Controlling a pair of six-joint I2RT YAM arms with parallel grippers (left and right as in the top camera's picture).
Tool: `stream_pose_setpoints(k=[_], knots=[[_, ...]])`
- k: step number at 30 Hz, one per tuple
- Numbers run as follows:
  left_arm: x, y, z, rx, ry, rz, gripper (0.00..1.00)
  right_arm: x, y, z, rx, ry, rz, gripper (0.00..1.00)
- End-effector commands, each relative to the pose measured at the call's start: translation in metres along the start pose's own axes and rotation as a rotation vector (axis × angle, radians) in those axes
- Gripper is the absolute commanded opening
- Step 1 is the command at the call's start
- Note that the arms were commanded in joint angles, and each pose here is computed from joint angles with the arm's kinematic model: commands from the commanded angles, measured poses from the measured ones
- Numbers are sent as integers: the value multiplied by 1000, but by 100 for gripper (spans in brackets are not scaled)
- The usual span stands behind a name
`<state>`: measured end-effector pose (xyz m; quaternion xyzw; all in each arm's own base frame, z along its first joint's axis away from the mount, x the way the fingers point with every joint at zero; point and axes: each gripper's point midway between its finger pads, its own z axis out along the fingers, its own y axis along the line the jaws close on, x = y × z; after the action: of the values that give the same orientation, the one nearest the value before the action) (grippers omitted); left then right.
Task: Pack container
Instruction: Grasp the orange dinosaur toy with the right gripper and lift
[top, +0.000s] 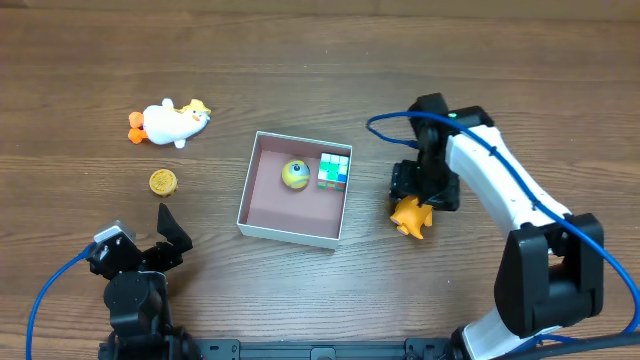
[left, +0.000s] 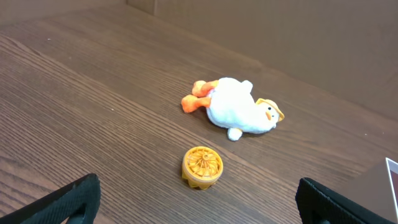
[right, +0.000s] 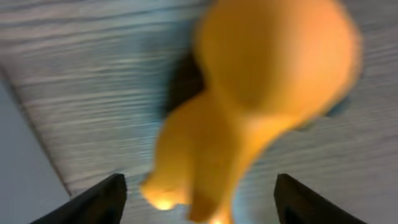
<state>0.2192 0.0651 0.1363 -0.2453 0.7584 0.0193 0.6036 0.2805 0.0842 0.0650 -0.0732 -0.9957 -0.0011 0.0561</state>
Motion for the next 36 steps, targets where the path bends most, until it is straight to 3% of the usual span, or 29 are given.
stream_pose_setpoints(k=[1,21,26,31,34,36], knots=[[3,-2,1,13,4,22,100,2,14,-8,-21,-42,-42,72],[3,-2,1,13,4,22,100,-16,4,-10,43,-124,-33,66],[3,-2,1,13,4,22,100,-16,3,-10,49,-127,-33,44],[3,-2,1,13,4,22,100,-16,3,-10,52,-128,-33,33],[3,-2,1,13,4,22,100,-17,3,-10,52,-129,-33,19],[3,-2,1,13,4,22,100,-17,3,-10,51,-131,-33,4]])
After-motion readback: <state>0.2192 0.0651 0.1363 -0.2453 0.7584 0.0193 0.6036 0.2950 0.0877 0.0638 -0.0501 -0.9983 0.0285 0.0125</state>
